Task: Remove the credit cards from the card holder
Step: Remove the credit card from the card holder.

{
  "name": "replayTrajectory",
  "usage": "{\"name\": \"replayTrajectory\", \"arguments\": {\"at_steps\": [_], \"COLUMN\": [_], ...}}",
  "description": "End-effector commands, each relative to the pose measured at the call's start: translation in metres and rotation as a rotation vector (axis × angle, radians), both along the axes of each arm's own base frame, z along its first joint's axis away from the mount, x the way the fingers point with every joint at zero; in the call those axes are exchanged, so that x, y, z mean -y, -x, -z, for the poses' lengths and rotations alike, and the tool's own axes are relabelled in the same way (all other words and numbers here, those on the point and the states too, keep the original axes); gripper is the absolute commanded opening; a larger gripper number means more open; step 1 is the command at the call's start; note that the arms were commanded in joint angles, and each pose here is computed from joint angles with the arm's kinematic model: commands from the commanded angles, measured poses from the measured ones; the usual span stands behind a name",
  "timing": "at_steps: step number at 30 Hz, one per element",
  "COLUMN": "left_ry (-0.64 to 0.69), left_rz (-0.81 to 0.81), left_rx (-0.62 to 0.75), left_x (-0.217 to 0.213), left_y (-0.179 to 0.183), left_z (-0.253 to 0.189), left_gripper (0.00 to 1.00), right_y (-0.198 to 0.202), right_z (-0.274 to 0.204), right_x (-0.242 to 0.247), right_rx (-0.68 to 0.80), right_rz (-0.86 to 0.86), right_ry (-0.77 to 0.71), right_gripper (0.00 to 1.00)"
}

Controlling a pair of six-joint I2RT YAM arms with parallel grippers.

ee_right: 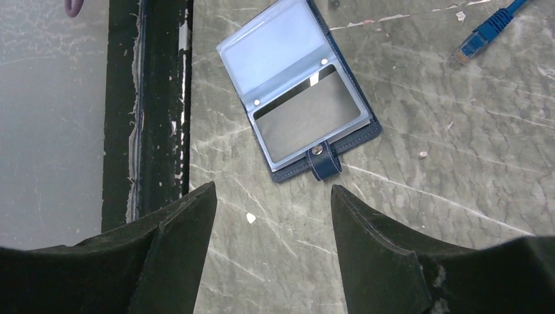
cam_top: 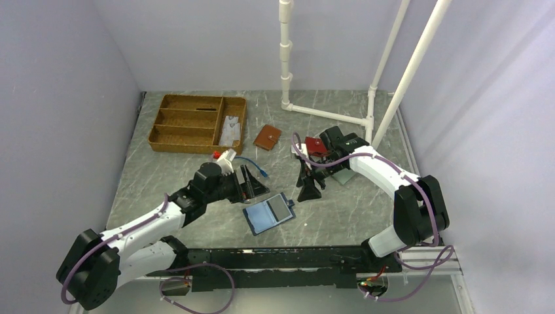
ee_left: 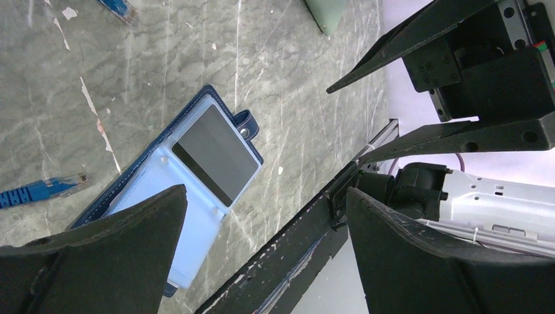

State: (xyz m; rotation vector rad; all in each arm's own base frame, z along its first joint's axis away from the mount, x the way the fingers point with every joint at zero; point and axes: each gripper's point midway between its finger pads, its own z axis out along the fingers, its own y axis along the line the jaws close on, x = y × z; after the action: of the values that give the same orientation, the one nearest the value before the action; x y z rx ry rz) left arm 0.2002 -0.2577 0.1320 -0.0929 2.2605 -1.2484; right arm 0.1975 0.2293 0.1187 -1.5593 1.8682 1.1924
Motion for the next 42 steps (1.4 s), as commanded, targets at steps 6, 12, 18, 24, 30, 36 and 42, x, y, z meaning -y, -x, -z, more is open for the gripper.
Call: {"name": "replayTrajectory", "arguments": {"at_steps": [6, 12, 18, 24, 30, 36, 42], "left_ry": [0.033, 0.04, 0.039, 0.003, -0.13, -0.265, -0.308], "left_rz": [-0.015, -0.031, -0.047, -0.08, -0.146, -0.149, -0.13], "left_rx": [0.014, -0.01, -0.031, -0.041, -0.066, 0.098, 0.229], "left_x": [0.007, 0.011, 0.011, 0.008, -0.004, -0.024, -0.033], "left_y": [-0.003, -0.007, -0.008, -0.013, -0.017, -0.027, -0.032], "left_z": [0.002, 0.005, 0.008, 0.004, 0.005, -0.046, -0.08], "left_gripper": [0.96, 0.96, 0.95, 0.92, 0.82, 0.79, 0.78], "right_y": [-0.006, -0.005, -0.008, -0.01, -0.013, -0.015, -0.015], "right_z": [-0.002, 0.006, 0.015, 0.021, 0.03, 0.031, 0.029], "right_x": [-0.01, -0.019, -0.025, -0.031, -0.037, -0.04, -0.041], "right_rx": [-0.002, -0.051, -0.087, -0.126, -0.211, -0.237, -0.246], "right_rz": [0.019, 0.034, 0.063, 0.097, 0.158, 0.169, 0.173], "right_ry": [-0.025, -0.006, 0.034, 0.062, 0.078, 0.082, 0.075], "right_gripper": [0.67, 0.66, 0.64, 0.61, 0.48, 0.46, 0.45]}}
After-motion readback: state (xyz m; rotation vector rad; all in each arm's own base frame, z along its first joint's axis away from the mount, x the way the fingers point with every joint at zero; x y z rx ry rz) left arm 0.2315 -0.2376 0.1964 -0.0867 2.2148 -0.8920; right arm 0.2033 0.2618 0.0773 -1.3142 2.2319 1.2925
